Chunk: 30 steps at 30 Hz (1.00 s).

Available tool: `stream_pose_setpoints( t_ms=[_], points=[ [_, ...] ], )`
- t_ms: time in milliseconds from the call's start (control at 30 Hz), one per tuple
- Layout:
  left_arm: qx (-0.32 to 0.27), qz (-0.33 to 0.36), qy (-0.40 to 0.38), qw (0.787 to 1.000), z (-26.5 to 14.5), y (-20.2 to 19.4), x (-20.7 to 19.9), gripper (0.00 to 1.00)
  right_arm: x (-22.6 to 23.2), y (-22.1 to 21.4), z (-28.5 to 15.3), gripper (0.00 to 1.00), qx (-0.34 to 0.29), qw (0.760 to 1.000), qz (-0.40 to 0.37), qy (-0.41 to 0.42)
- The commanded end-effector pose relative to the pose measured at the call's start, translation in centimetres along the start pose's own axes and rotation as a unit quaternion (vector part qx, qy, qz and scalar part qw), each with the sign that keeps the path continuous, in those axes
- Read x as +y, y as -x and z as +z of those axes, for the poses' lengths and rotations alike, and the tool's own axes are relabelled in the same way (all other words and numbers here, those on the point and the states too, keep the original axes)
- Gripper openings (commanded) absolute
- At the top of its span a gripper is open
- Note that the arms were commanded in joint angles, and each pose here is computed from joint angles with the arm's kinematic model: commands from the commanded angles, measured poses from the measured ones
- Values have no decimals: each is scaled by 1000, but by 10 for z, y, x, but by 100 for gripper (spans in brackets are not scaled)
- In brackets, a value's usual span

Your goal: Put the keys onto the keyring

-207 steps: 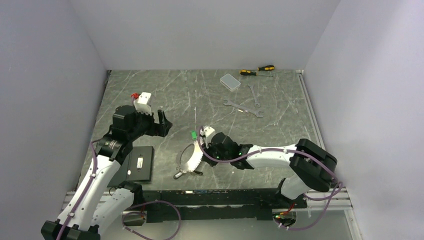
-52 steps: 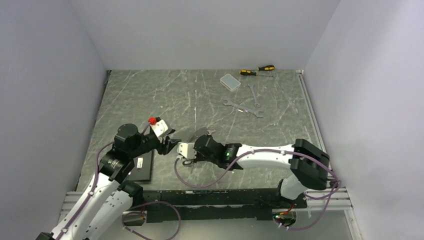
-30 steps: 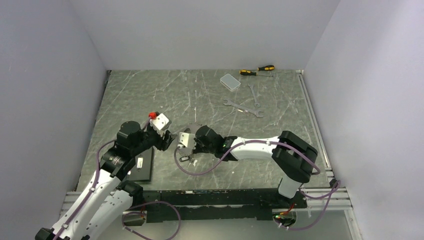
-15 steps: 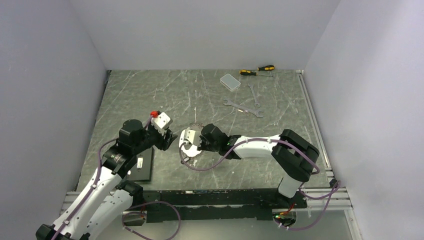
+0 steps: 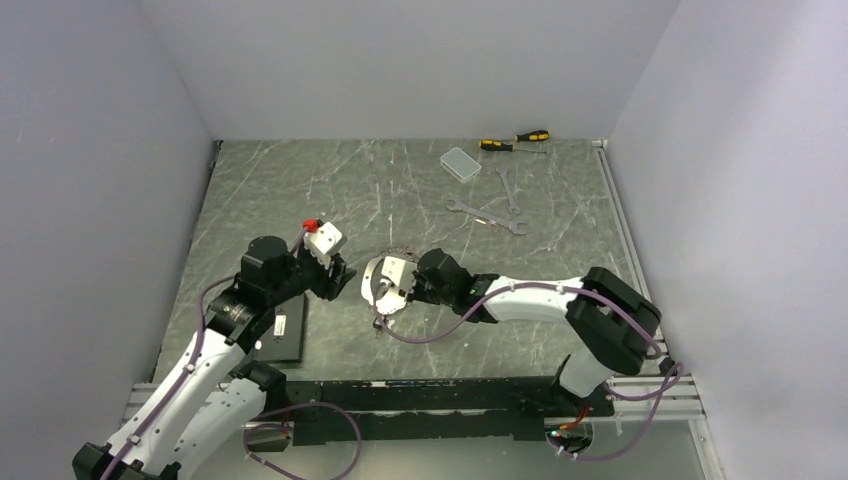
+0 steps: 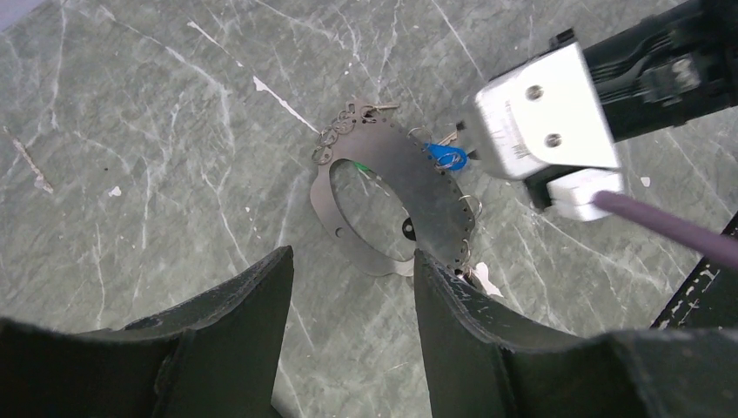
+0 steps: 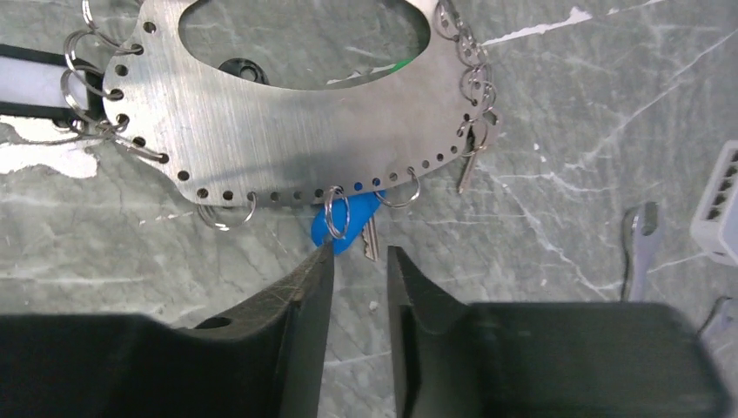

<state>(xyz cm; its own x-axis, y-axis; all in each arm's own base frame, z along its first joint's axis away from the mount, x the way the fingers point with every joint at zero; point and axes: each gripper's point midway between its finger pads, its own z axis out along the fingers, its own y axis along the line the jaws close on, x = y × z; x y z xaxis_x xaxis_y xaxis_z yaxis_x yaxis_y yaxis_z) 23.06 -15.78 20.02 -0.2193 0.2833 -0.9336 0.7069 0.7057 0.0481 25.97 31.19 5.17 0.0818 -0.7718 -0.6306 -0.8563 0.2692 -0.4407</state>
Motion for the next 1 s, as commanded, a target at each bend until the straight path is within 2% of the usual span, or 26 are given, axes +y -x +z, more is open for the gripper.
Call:
stream_pose_setpoints(
  t_ms=[0,200,333,400,467,500,533,600,667,733,800,867,967],
  points=[
    [-14,1,-2,1000,-2,17,0,58,-14,29,-21,37,-66,997,19,-21],
    [-8,1,-2,1000,-2,16,1,57,1,59,-46,46,-154,987,50,23],
    [-10,-22,15,1000,-4,18,5,57,8,87,-56,54,-220,962,152,47],
    [-3,-48,20,999,-6,17,4,58,12,100,-62,65,-245,947,197,65],
    [15,-58,20,998,-4,7,3,59,5,104,-67,88,-257,934,243,48],
    [27,-55,19,998,-3,-1,3,59,-2,103,-69,92,-260,925,277,30],
    [45,-43,17,998,-1,-11,3,59,-11,101,-72,94,-263,914,307,7],
    [73,-8,8,997,1,-24,2,57,-30,92,-74,97,-250,878,405,-43],
    [83,25,-12,996,3,-29,-2,55,-44,80,-73,98,-211,848,482,-71],
    [84,56,-38,994,6,-33,-8,52,-46,71,-73,99,-189,815,542,-75],
    [89,80,-65,991,10,-39,-14,52,-45,70,-71,98,-194,787,583,-51],
    [101,99,-94,986,13,-47,-22,52,-44,67,-68,96,-189,769,610,-35],
    [120,116,-142,976,19,-64,-36,53,-35,64,-65,95,-179,765,619,-10]
  ],
)
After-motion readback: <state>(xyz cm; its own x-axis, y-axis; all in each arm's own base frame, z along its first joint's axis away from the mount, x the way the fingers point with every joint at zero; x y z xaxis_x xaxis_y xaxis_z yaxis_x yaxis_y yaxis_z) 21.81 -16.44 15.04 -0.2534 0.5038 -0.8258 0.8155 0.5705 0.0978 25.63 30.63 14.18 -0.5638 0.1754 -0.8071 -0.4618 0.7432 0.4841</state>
